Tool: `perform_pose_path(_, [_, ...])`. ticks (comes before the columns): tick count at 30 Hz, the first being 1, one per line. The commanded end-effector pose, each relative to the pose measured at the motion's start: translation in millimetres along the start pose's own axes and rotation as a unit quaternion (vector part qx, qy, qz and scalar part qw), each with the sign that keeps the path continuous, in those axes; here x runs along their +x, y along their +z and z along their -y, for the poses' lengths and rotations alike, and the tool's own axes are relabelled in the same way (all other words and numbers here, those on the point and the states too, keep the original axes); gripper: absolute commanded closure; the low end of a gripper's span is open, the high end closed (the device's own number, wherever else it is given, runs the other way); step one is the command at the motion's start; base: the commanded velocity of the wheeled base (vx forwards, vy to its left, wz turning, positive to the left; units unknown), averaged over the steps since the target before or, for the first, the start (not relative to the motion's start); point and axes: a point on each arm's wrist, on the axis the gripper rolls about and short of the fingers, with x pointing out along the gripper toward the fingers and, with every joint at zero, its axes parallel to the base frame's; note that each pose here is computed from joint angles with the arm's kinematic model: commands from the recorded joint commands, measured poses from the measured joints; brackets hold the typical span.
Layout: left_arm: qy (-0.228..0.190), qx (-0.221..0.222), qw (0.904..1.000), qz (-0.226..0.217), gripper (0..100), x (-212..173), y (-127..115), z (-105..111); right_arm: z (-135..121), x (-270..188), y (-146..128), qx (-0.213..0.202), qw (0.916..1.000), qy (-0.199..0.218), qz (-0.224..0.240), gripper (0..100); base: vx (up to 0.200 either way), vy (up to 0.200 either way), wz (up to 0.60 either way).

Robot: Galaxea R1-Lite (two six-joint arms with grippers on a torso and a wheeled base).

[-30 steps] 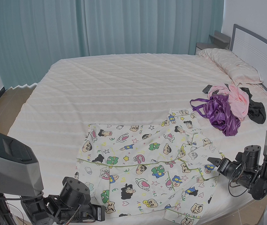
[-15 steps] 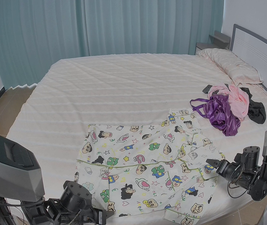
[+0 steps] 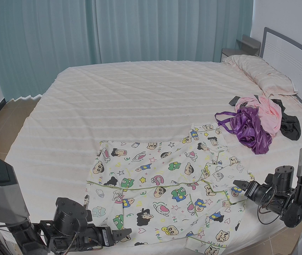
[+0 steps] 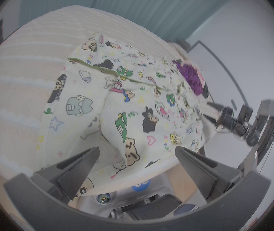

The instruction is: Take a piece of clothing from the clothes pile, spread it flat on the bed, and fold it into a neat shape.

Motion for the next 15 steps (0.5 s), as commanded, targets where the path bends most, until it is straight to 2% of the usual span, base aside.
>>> perform_pose_path(1, [-0.011,-0.031,0.999,0.03,0,-10,10,-1,0,0,1,0.0,1.0,0.002,0.003,0,0.0,0.0,0.0])
perform_pose_path(2, [-0.007,-0.063,0.9974,0.034,0,-6,14,-3,0,0,0,0.0,1.0,0.002,0.003,0,0.0,0.0,0.0])
perform_pose_path(4, [-0.001,-0.095,0.9951,0.028,0,4,15,-4,0,0,0,0.0,1.0,0.001,0.003,0,0.0,0.0,0.0])
perform_pose_path(6, [0.003,-0.115,0.993,0.023,0,10,15,-4,1,-1,0,0.001,1.0,-0.001,0.002,0,0.0,0.0,0.0])
perform_pose_path(7, [0.008,-0.14,0.9899,0.02,0,17,16,-5,1,-2,0,0.001,1.0,-0.001,0.001,0,0.0,0.0,0.0])
perform_pose_path(8, [0.008,-0.14,0.9899,0.02,0,17,16,-5,1,-2,0,0.001,1.0,-0.001,0.001,0,0.0,0.0,0.0])
perform_pose_path(11, [0.018,-0.215,0.9763,0.012,0,19,13,-9,1,-1,0,0.002,1.0,-0.001,0.0,0,0.0,0.0,0.0])
perform_pose_path(15, [0.024,-0.23,0.9727,0.012,0,16,10,-10,1,-1,0,0.011,0.9999,-0.001,-0.001,0,0.0,0.0,0.0])
